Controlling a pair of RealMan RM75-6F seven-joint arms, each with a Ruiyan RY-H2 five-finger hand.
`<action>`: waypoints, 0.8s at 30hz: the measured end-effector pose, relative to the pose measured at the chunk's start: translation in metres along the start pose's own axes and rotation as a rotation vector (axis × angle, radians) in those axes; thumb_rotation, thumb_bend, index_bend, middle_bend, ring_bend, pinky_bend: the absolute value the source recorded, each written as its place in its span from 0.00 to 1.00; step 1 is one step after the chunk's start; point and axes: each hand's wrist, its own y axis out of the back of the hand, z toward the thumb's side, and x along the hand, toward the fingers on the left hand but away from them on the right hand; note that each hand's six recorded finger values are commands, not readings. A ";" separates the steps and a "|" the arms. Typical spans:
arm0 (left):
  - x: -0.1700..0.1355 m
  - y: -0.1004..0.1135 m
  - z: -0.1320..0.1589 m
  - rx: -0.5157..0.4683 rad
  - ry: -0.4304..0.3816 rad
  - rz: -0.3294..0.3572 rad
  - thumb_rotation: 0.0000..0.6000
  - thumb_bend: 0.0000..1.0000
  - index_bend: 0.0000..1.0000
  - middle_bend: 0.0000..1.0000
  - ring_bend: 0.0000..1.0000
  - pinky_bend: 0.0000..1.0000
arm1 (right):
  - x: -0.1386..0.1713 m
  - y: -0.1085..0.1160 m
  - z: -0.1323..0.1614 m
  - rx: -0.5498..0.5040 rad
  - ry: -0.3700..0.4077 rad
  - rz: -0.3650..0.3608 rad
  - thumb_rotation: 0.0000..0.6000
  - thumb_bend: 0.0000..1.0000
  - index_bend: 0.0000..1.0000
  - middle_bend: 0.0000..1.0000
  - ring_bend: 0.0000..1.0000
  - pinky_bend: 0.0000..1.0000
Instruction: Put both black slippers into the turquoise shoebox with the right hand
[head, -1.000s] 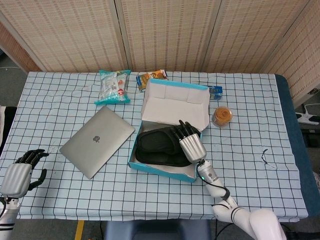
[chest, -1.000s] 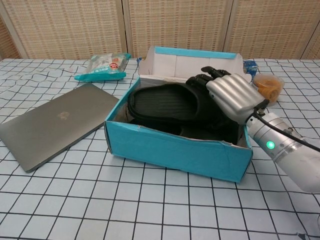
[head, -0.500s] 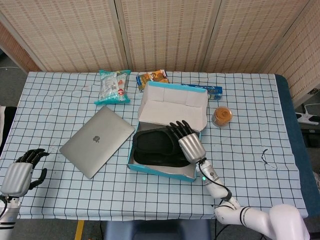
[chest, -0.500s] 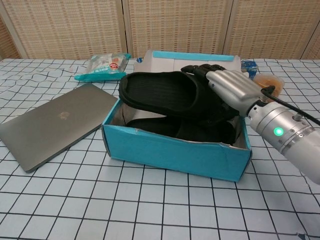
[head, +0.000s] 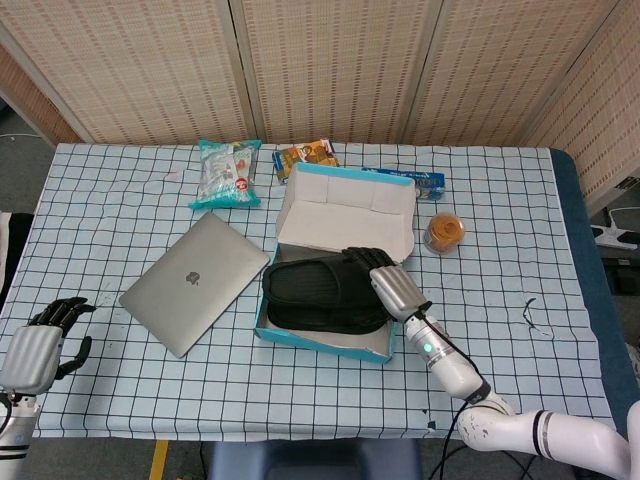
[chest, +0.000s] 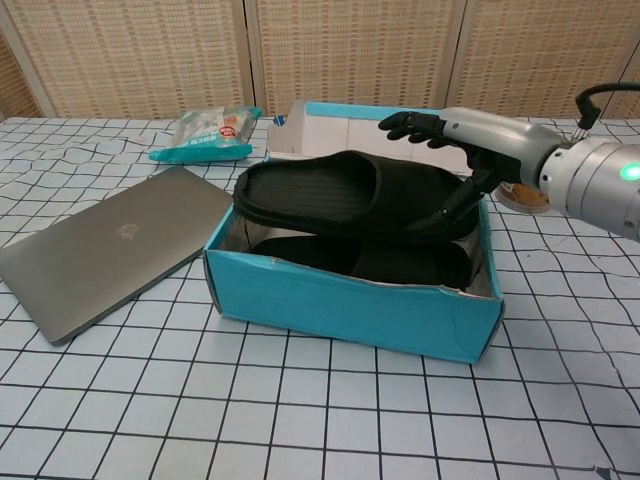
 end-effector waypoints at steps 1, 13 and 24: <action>0.000 0.000 0.000 0.000 0.001 -0.001 1.00 0.46 0.29 0.21 0.18 0.37 | -0.001 0.001 0.003 -0.023 0.003 -0.003 1.00 0.06 0.19 0.11 0.01 0.04; 0.000 0.001 -0.001 -0.012 0.006 0.000 1.00 0.46 0.29 0.21 0.18 0.37 | -0.022 0.003 0.057 -0.141 0.121 -0.074 1.00 0.50 0.59 0.49 0.35 0.50; -0.001 -0.001 0.000 -0.022 -0.006 -0.015 1.00 0.46 0.29 0.21 0.18 0.37 | -0.060 -0.036 0.065 -0.042 0.096 -0.085 1.00 0.72 0.66 0.52 0.38 0.53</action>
